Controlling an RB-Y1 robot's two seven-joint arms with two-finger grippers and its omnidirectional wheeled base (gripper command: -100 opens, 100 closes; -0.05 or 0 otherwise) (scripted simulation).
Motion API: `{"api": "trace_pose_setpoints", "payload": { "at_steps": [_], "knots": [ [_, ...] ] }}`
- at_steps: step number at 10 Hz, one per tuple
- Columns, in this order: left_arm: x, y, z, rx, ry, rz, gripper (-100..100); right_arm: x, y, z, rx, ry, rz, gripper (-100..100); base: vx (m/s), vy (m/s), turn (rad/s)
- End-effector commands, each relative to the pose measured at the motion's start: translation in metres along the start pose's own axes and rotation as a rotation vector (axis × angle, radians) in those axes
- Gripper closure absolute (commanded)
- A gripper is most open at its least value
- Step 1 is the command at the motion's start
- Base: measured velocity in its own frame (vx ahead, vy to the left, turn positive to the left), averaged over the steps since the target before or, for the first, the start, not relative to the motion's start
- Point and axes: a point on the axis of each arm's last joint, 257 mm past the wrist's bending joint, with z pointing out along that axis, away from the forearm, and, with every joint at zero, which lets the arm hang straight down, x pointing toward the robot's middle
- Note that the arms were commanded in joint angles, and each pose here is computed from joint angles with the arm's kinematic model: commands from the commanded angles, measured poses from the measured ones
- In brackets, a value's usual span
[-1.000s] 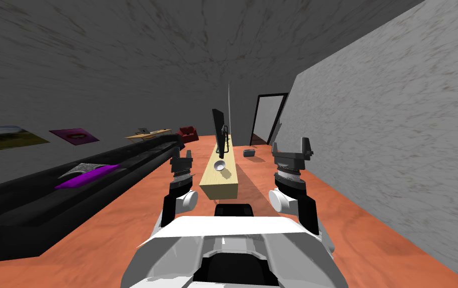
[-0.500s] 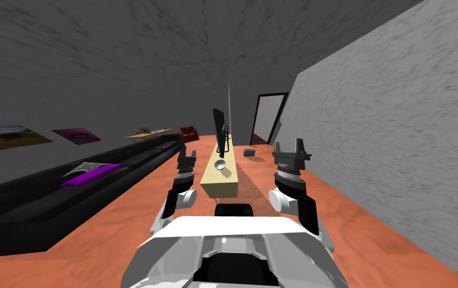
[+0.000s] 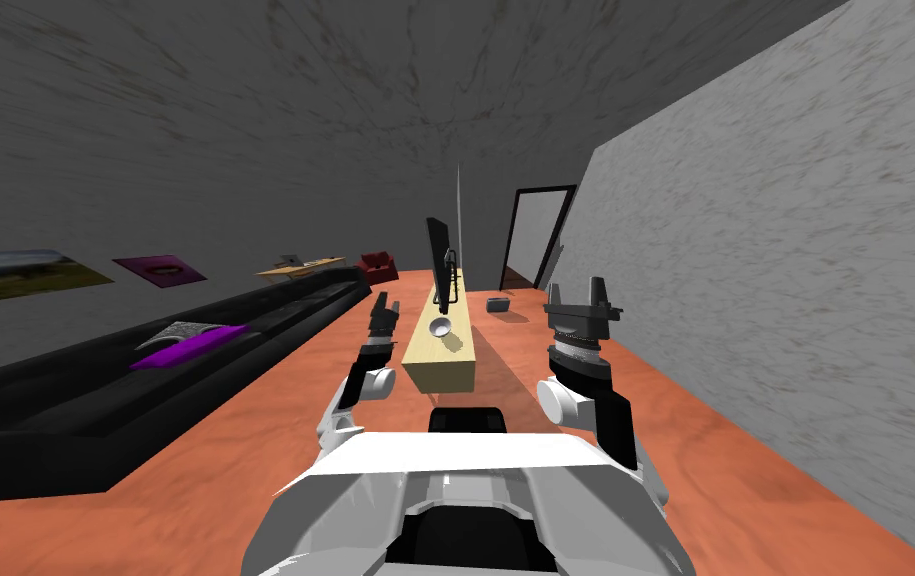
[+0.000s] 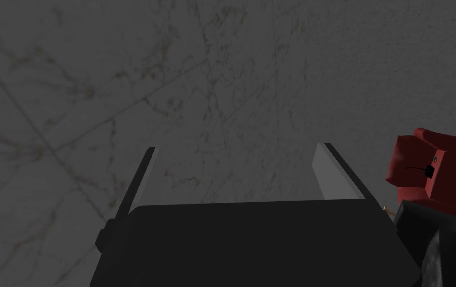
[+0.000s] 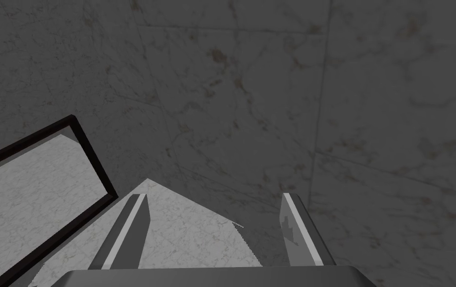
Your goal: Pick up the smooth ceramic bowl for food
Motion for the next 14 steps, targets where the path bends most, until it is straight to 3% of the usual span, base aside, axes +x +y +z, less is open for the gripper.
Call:
{"api": "trace_pose_setpoints", "payload": {
  "at_steps": [1,7,8,9,10,13,14],
  "knots": [
    [-0.003,0.021,0.011,-0.046,0.016,0.013,-100,0.0,0.0,0.0,0.0,0.0,0.0,0,-0.058,-0.01,0.007],
    [-0.007,0.081,0.028,-0.174,0.032,0.028,-100,0.0,0.0,0.0,0.0,0.0,0.0,0,-0.036,-0.006,0.002],
    [-0.008,0.092,0.037,-0.2,0.036,0.028,-100,0.0,0.0,0.0,0.0,0.0,0.0,0,-0.029,-0.011,0.004],
    [-0.009,0.101,0.034,-0.219,0.034,0.029,-100,0.0,0.0,0.0,0.0,0.0,0.0,0,-0.027,-0.009,-0.002],
    [-0.009,0.112,0.043,-0.248,0.037,0.027,-100,0.0,0.0,0.0,0.0,0.0,0.0,0,-0.031,-0.013,0.0],
    [-0.012,0.142,0.043,-0.318,0.035,0.026,-100,0.0,0.0,0.0,0.0,0.0,0.0,0,-0.026,-0.013,-0.004],
    [-0.013,0.154,0.052,-0.35,0.036,0.019,-100,0.0,0.0,0.0,0.0,0.0,0.0,0,-0.028,-0.017,-0.005]
  ]
}}
